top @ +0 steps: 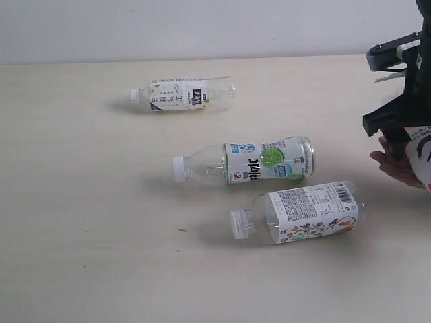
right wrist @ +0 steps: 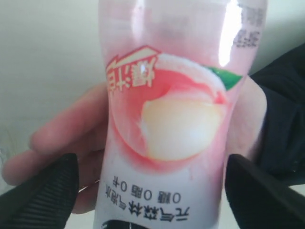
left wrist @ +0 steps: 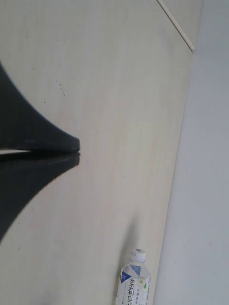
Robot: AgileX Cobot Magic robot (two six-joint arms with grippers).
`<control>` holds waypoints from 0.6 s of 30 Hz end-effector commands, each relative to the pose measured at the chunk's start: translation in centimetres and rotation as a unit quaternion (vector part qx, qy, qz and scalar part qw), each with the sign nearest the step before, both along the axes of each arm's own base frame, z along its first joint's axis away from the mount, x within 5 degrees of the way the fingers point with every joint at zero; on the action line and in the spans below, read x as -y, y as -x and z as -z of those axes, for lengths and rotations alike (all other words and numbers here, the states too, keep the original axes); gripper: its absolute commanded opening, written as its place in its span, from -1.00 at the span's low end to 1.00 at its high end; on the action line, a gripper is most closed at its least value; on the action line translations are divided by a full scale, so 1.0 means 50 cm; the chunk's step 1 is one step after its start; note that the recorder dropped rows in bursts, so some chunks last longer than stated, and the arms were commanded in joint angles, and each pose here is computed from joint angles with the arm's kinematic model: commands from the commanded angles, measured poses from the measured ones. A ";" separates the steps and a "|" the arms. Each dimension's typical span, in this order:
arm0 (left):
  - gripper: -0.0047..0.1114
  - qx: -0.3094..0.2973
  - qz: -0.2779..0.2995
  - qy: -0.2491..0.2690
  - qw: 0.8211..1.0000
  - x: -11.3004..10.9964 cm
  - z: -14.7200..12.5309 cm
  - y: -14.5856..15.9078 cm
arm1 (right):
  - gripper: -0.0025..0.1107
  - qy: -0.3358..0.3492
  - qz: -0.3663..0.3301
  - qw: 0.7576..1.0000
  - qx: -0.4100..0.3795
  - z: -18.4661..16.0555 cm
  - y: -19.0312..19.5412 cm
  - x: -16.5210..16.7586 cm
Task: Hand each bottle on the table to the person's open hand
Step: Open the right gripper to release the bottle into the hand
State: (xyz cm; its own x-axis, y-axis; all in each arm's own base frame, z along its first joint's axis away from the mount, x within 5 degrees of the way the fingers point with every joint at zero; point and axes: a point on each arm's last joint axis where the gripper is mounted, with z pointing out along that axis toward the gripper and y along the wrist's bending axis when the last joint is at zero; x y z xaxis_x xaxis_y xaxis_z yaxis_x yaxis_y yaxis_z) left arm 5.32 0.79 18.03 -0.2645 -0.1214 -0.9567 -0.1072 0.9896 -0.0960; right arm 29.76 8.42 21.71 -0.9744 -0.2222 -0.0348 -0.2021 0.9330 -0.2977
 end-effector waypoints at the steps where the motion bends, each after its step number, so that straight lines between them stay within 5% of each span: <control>1: -0.92 0.004 0.003 0.002 1.000 0.001 -0.001 0.001 | 0.56 0.003 -0.010 1.000 0.003 -0.005 0.003 0.002; 18: -0.92 0.004 0.003 0.002 1.000 0.001 -0.001 0.001 | 0.62 -0.088 -0.030 0.988 0.120 -0.138 0.051 0.002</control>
State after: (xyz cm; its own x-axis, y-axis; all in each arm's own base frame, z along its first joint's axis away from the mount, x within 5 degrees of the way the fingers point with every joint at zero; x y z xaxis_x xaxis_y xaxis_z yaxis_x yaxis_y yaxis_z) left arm 5.32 0.79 18.03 -0.2645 -0.1214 -0.9567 -0.1072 0.9896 -0.0960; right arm 28.00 8.20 26.93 -0.9424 -0.2340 -0.2389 -0.1820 0.9582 -0.2207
